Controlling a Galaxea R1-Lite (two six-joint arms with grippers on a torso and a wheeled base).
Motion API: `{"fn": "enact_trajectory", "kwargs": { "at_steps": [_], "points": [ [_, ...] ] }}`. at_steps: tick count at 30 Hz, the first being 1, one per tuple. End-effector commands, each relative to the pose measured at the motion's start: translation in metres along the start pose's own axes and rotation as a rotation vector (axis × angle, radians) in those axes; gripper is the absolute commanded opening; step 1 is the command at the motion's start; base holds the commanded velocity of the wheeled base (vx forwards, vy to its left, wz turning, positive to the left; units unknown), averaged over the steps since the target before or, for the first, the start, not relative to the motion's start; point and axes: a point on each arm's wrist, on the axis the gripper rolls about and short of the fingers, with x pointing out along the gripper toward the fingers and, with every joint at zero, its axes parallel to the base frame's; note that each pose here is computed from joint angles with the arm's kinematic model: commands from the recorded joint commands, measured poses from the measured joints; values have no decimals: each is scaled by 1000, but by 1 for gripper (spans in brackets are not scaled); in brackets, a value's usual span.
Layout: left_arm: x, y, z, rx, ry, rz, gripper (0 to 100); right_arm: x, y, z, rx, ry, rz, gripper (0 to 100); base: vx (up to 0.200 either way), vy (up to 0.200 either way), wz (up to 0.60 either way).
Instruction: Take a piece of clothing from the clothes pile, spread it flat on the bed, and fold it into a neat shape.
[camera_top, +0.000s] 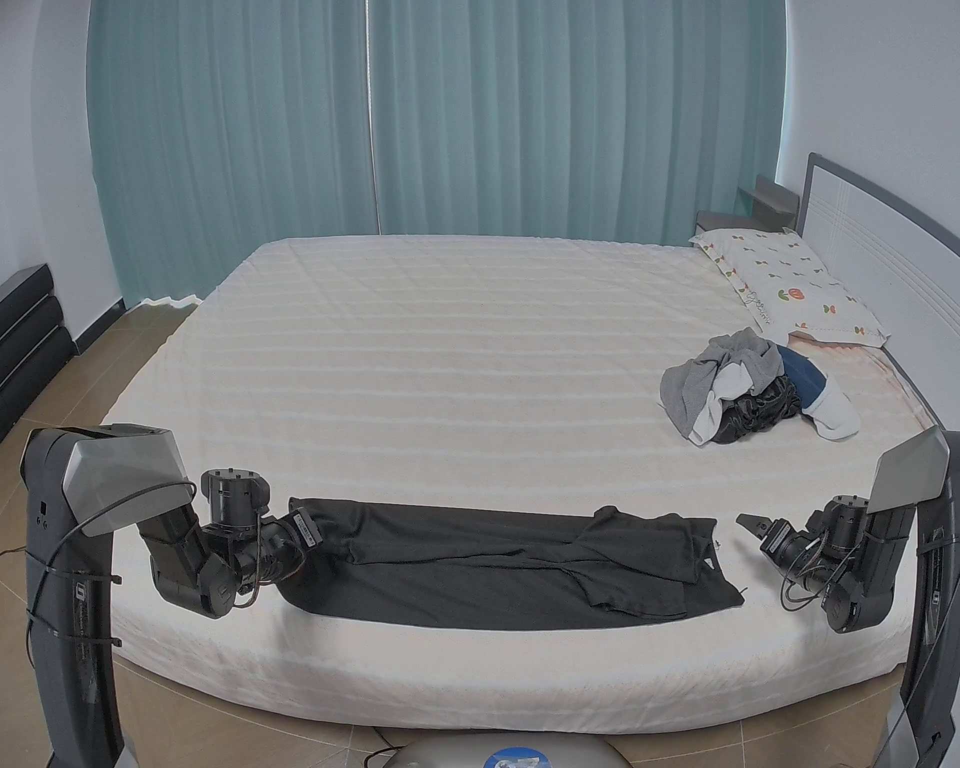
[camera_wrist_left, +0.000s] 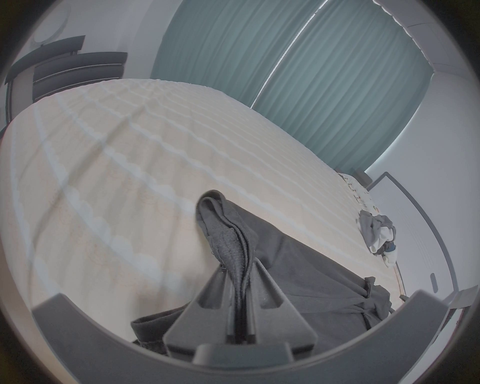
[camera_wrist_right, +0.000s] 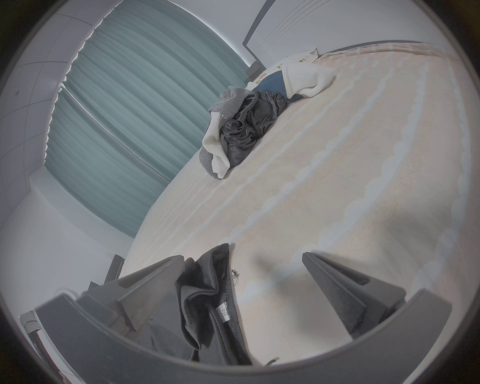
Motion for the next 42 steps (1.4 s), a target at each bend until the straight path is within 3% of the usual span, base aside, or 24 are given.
{"fn": "enact_trajectory", "kwargs": {
  "at_steps": [1, 5, 11, 16, 22, 27, 34, 42],
  "points": [
    [-5, -12, 2, -5, -16, -21, 0, 1, -2, -3, 16, 11, 1, 100, 0, -200, 0],
    [-10, -23, 6, -25, -37, -28, 0, 1, -2, -1, 67, 9, 15, 100, 0, -200, 0],
    [-15, -38, 9, -11, -71, -24, 0, 2, -2, -2, 73, 10, 16, 100, 0, -200, 0],
    [-26, -65, 14, 15, -67, -38, 0, 3, -1, -1, 74, 7, 19, 100, 0, -200, 0],
    [-34, -102, 14, 55, 2, -37, 0, 3, -2, -1, 73, 8, 18, 100, 0, -200, 0],
    [-29, -128, 12, 81, -21, -35, 0, 3, -2, -2, 74, 8, 16, 100, 0, -200, 0],
    [-27, -177, -6, 135, 73, -62, 0, 3, -1, -3, 71, 11, 17, 100, 0, -200, 0],
    [-14, -207, -38, 194, 121, -51, 0, 3, -2, -3, 69, 12, 16, 100, 0, -200, 0]
  ]
}}
